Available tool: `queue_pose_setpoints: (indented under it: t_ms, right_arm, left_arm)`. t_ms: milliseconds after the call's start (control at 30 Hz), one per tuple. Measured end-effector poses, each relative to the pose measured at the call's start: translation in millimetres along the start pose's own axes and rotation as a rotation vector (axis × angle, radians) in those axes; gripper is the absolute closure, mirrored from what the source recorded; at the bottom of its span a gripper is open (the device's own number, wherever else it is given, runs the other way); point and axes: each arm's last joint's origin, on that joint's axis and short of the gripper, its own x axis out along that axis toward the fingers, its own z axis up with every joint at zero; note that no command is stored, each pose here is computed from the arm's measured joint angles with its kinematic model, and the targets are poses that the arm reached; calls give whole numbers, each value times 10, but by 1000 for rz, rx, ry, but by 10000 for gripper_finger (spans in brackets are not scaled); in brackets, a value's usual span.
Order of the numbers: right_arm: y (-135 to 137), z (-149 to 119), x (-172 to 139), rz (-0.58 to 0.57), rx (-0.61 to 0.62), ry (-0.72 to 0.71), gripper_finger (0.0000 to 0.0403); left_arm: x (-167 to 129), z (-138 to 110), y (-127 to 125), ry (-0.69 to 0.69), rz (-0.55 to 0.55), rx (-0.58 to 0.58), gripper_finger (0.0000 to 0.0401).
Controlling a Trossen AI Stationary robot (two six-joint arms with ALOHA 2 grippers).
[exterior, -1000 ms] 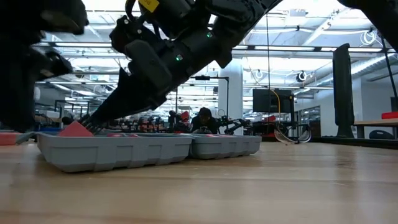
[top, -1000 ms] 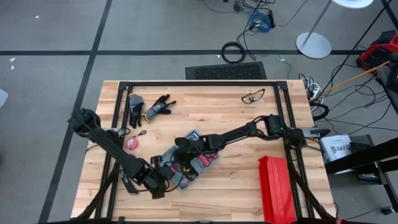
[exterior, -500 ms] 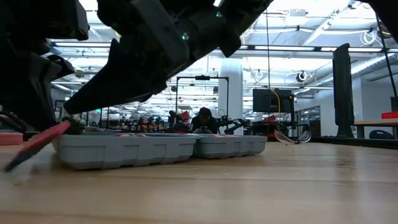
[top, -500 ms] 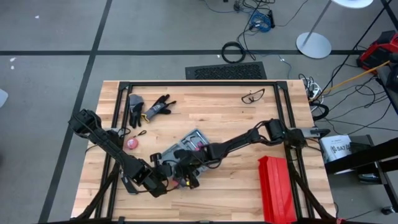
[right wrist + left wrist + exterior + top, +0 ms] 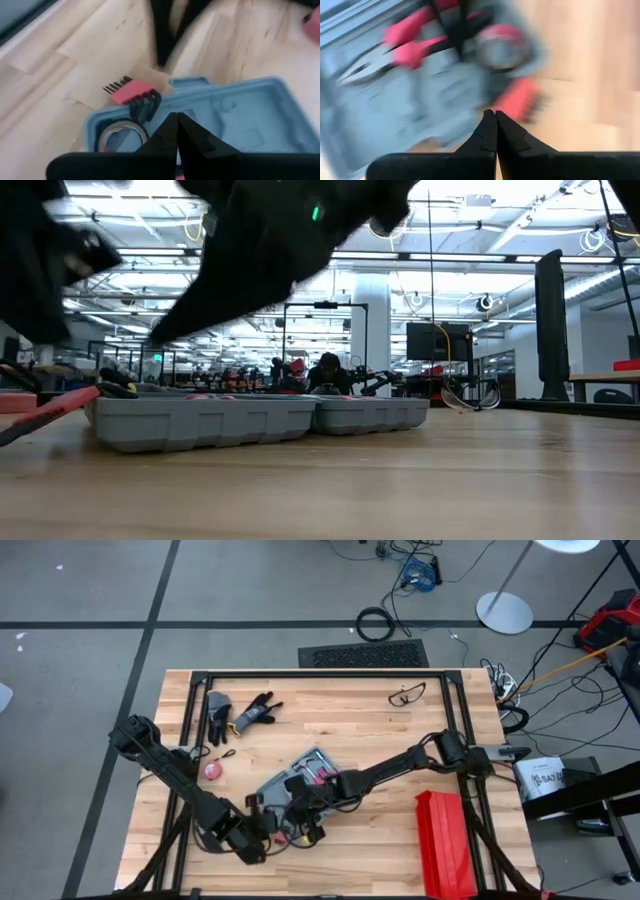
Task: Prefit tool cases
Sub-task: Put the red allen wrench into the gray prefit tools case
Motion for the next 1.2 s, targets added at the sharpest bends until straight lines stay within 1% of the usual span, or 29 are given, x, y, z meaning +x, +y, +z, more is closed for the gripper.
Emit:
queue_pose_setpoints:
  t_ms: [67, 133, 167, 233, 300, 333, 400, 467, 733, 933, 1067, 1200]
  right_arm:
    - [-2, 86, -131, 1, -10, -6, 403]
    - [-2, 135, -254, 35, 12, 10, 403]
    - [11, 145, -307, 79, 36, 27, 403]
    - [44, 86, -338, 170, 97, 94, 403]
    - [135, 8, -332, 202, 125, 176, 403]
    - [190, -35, -328, 195, 124, 216, 403]
    - [295, -115, -302, 144, 104, 257, 403]
    - [374, -192, -278, 123, 110, 295, 403]
    - [383, -172, -250, 124, 139, 243, 403]
    - [379, -160, -246, 122, 135, 229, 403]
    - [368, -151, -244, 118, 129, 218, 403]
    - [367, -142, -242, 117, 128, 208, 403]
  left_arm:
    - [-91, 39, -86, -6, -62, 54, 401]
    - [-133, 31, -132, 9, -99, 73, 401]
    - [-137, 10, -138, 31, -107, 58, 401]
    - [-109, -58, -127, 86, -87, 19, 401]
    - [-61, -132, -144, 103, -86, -9, 401]
    - [-31, -164, -154, 107, -86, -18, 401]
    - [33, -211, -182, 110, -88, -33, 401]
    - [109, -234, -198, 119, -77, -37, 401]
    - [404, -240, -252, 108, -73, -26, 401]
    - [443, -207, -249, 58, -49, -35, 401]
    - [474, -138, -221, 15, -45, -9, 401]
    - [474, -16, -171, -60, 19, 45, 401]
